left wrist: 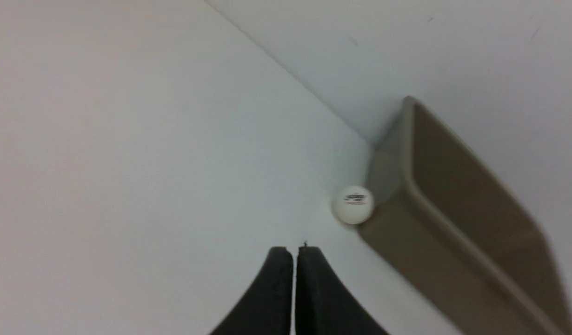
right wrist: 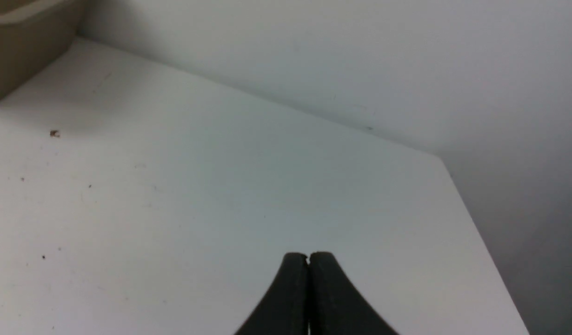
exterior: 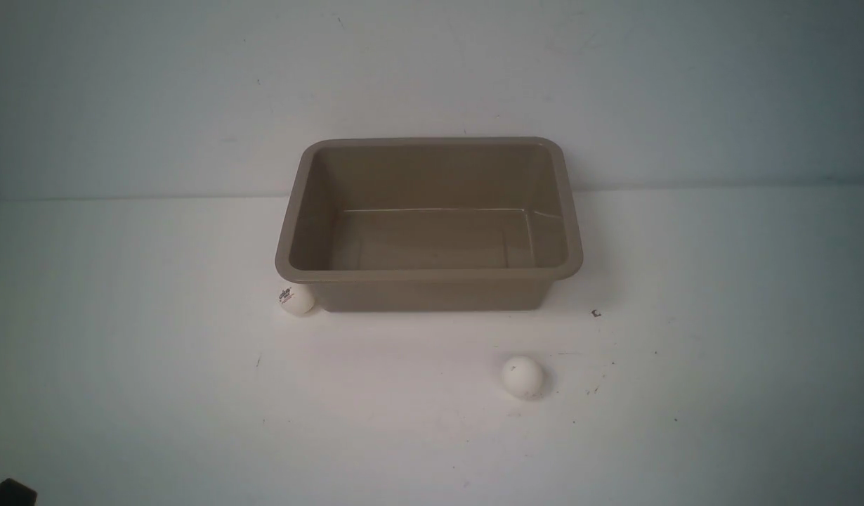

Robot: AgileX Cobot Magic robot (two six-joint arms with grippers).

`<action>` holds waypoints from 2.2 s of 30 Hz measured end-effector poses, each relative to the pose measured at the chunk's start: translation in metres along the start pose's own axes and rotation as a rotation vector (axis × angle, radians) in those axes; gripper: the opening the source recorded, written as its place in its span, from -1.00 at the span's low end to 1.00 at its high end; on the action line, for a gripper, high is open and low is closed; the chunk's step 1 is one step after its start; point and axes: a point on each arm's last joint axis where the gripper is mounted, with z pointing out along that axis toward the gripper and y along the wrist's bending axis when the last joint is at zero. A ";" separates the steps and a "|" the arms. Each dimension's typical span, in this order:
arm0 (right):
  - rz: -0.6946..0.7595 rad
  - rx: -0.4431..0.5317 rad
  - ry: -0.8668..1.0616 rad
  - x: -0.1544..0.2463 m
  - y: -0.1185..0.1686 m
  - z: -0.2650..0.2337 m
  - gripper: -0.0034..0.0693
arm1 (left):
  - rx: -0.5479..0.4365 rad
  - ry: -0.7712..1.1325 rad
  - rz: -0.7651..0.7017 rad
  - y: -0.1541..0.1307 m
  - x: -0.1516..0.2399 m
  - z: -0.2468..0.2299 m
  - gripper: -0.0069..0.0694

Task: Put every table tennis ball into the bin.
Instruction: Use the right arm to clamp the table tennis ball closest to it

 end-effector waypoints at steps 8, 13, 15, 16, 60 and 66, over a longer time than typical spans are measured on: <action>0.256 -0.078 -0.136 -0.012 -0.001 -0.001 -0.95 | 0.051 -0.004 -0.117 -0.005 -0.001 0.000 -0.83; 0.764 -0.009 -0.356 -0.029 -0.011 -0.005 -0.95 | 0.054 -0.008 -0.113 -0.005 -0.001 0.000 -0.83; 0.848 -0.003 -0.402 -0.031 -0.015 -0.007 -0.95 | 0.058 -0.021 -0.115 -0.005 -0.002 0.000 -0.83; 0.906 0.005 -0.430 -0.033 -0.017 -0.008 -0.95 | 0.063 -0.027 -0.124 -0.006 -0.003 0.000 -0.83; -0.249 -0.651 0.586 -0.183 0.167 0.128 -0.92 | -0.103 0.680 0.917 -0.099 -0.077 0.031 -0.82; -0.148 -0.652 0.606 -0.190 0.171 0.160 -0.69 | -0.109 0.719 0.899 -0.098 -0.075 0.030 -0.75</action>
